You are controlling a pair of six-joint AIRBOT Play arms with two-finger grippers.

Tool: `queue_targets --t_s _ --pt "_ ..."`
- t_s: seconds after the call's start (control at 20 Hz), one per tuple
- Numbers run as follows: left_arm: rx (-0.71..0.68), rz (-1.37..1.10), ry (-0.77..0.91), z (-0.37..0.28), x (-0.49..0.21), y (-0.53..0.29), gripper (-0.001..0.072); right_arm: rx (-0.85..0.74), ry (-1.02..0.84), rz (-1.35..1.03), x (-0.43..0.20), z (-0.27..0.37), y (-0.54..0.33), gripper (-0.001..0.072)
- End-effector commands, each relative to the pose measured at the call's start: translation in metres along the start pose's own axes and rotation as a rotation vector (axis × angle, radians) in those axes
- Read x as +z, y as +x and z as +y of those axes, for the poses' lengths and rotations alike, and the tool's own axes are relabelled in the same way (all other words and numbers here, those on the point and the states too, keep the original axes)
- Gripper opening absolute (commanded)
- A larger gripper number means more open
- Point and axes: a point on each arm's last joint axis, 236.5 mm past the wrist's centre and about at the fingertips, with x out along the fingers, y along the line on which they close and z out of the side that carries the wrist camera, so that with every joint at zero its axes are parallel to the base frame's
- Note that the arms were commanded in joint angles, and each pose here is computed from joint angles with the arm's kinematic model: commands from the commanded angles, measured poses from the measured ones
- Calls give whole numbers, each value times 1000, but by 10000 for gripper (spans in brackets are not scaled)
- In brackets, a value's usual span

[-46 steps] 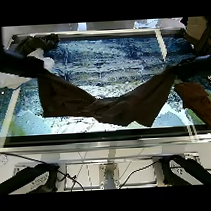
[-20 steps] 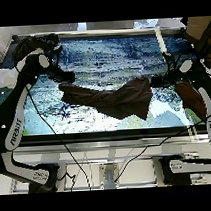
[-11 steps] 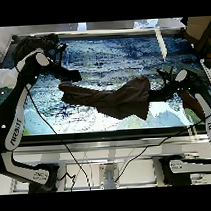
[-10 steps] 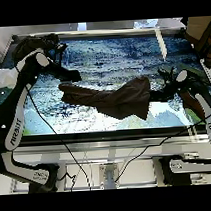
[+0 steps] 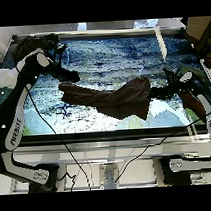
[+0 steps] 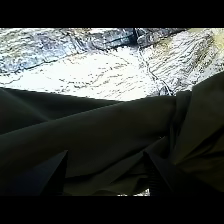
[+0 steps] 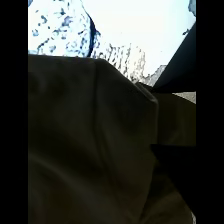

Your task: Fold the shirts.

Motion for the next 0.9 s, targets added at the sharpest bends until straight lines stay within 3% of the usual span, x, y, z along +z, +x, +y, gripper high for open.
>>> queue_targets --t_s 0.0,0.15,0.25,0.5,0.6,0.75,0.85 --pt "14 23 8 4 -6 0 497 34 34 25 -3 1 12 382" --pt "174 128 2 45 -30 -6 466 34 41 55 -8 -1 17 375" --pt "165 152 -92 62 -40 -14 272 34 44 57 -9 -2 20 324" --pt "94 242 -335 109 -84 -37 305 35 -1 33 -3 3 24 189" --pt "80 324 -418 123 -116 -43 438 34 -17 24 0 6 25 161" --pt "68 383 -495 132 -147 -38 439 36 -60 20 1 13 28 28" --pt "59 375 -518 132 -155 -25 439 36 -84 14 2 18 31 27"
